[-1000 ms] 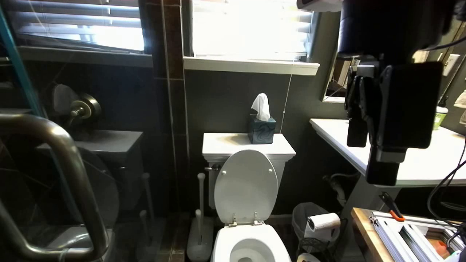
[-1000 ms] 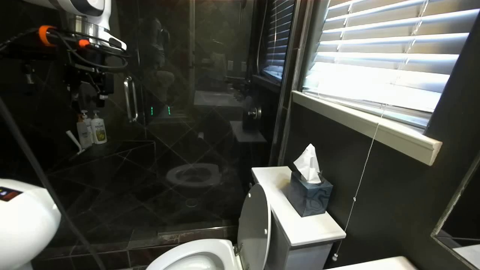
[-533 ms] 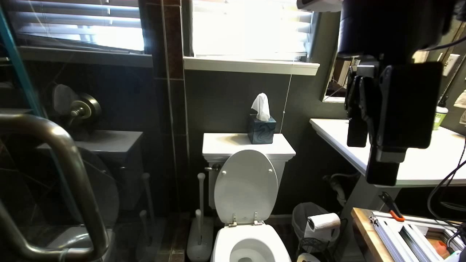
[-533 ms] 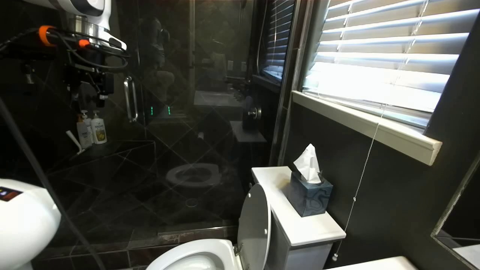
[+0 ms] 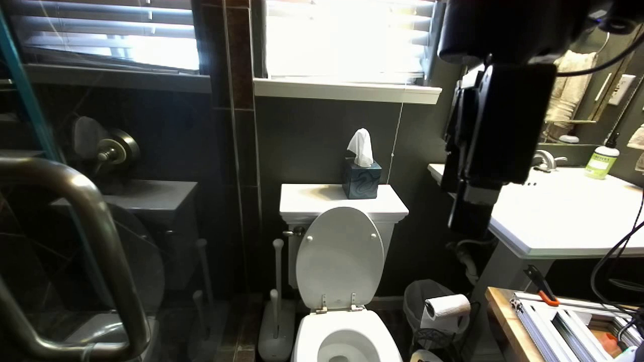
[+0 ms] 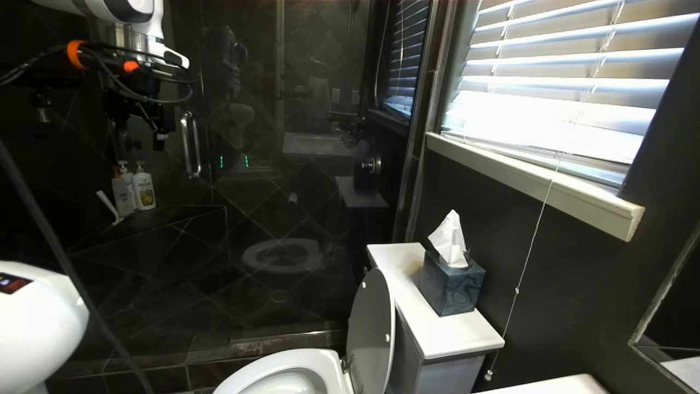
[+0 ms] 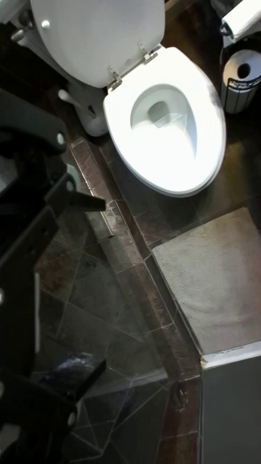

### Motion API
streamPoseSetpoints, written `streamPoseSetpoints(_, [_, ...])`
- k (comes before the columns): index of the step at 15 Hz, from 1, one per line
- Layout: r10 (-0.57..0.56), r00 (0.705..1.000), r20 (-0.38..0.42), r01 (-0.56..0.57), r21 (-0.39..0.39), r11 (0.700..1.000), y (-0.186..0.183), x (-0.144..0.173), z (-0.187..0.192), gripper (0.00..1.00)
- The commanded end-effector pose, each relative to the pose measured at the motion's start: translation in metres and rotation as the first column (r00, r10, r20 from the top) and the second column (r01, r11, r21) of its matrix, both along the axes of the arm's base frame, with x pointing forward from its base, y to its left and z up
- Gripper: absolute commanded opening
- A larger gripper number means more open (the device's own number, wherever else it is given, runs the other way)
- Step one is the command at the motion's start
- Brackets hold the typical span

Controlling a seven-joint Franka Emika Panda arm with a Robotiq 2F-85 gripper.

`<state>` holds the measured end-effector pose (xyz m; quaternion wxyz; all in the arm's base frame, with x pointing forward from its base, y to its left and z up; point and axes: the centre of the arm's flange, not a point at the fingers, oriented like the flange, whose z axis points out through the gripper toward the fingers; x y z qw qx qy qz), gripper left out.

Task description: Pull the glass shower door forward

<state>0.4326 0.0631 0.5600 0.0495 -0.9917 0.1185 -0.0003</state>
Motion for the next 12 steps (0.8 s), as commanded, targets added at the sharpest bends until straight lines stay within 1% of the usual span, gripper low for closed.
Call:
streamPoseSetpoints(1, [-0.01,0.999,0.051,0.012,-0.042,0.999,-0.007,0.015,0.009,1.0])
streamPoseSetpoints(2, [-0.021,0.998,0.066,0.024,-0.039,0.999,-0.009,0.019,0.013,1.0])
streamPoseSetpoints(4, [-0.02,0.997,0.073,0.025,-0.07,0.997,-0.016,0.024,0.021,1.0])
streamPoseSetpoints(6, [-0.006,0.998,0.056,0.012,-0.115,0.993,-0.022,0.026,0.029,1.0])
streamPoseSetpoints(7, [0.01,1.0,0.028,-0.007,-0.106,0.994,-0.025,0.027,0.031,1.0])
streamPoseSetpoints(8, [-0.008,0.998,0.059,0.013,-0.087,0.996,-0.021,0.017,0.02,1.0])
streamPoseSetpoints(12, [-0.008,0.999,0.053,0.013,-0.088,0.996,-0.022,0.017,0.019,1.0])
